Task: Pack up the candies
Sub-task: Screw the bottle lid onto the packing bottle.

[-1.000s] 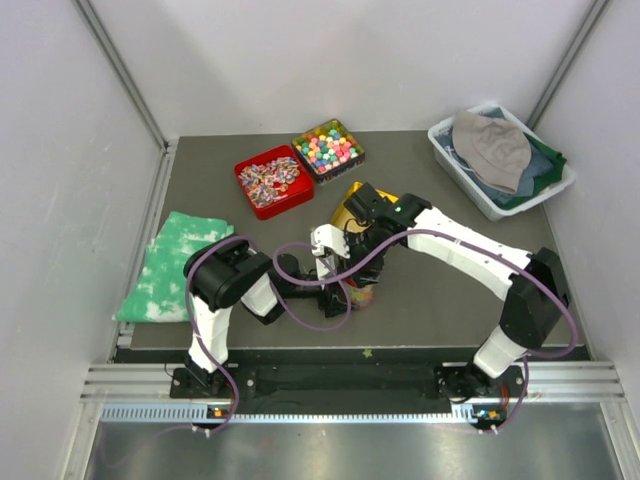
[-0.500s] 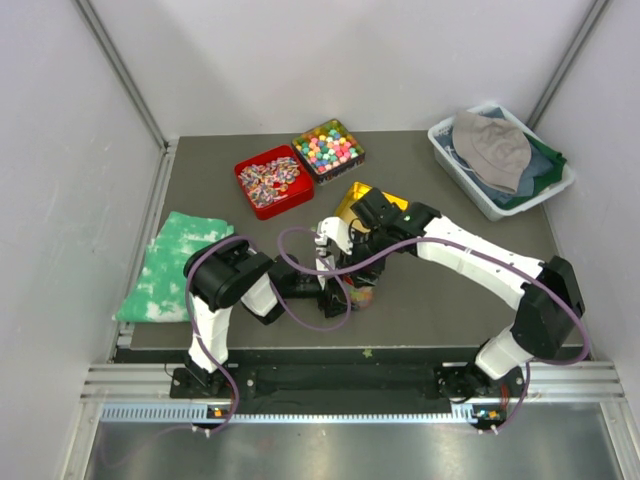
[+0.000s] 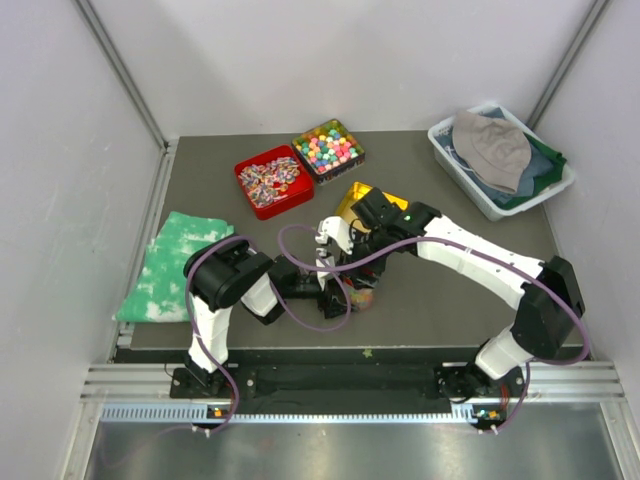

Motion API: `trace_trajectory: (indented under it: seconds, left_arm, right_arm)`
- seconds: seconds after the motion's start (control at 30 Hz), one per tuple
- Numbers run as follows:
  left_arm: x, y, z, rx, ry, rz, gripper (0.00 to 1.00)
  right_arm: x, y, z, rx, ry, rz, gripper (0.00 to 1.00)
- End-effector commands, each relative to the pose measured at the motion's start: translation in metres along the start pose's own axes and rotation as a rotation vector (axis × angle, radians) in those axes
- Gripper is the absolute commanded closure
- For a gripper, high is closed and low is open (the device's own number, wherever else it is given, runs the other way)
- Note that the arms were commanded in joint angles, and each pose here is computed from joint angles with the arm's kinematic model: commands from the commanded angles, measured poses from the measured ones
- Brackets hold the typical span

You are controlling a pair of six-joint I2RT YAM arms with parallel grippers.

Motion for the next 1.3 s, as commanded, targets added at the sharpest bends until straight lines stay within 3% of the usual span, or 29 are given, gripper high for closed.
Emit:
trace_trajectory:
  seconds: [0.0, 0.1, 0.13, 0.3, 0.43, 0.63, 0.9, 1.27]
  left_arm:
    - [0.005, -0.045, -0.001, 0.227, 0.023, -0.204, 0.38]
    - [0.005, -0.046, -0.001, 0.23, 0.022, -0.204, 0.38]
    - [0.004, -0.046, -0.001, 0.232, 0.024, -0.205, 0.38]
    - [0.005, -0.045, -0.001, 0.231, 0.025, -0.203, 0.38]
    - [0.005, -0.045, -0.001, 0.233, 0.025, -0.203, 0.38]
    - [0.005, -0.045, -0.001, 0.233, 0.03, -0.203, 0.38]
    - [0.005, -0.045, -0.002, 0.235, 0.034, -0.202, 0.38]
    - [0.005, -0.045, -0.001, 0.232, 0.034, -0.201, 0.38]
  right_arm:
    - [0.0, 0.009, 0.026, 0.046, -0.131, 0.017, 0.19]
    - [0.002, 0.01, 0.021, 0.033, -0.092, 0.01, 0.03]
    - [0.002, 0.01, 0.022, 0.029, -0.098, 0.011, 0.01]
    - [0.0, 0.01, 0.019, -0.022, -0.08, 0.01, 0.01]
    - [-0.013, 0.016, 0.007, -0.235, -0.025, 0.049, 0.01]
    - [-0.029, 0.004, -0.008, -0.397, -0.009, 0.089, 0.01]
    - [-0.024, -0.018, -0.018, -0.484, -0.047, 0.065, 0.01]
    - [-0.012, -0.013, -0.014, -0.521, -0.124, 0.101, 0.02]
Point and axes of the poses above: each gripper's point midway between its finger pads, its own x axis out along the fingers, its own z axis along the line the jaws close on, y = z × x, the point moved 5 cm from there along -x, back along the fingers, and after that the axes turned 2 degrees about -x, right-handed, at the moved point
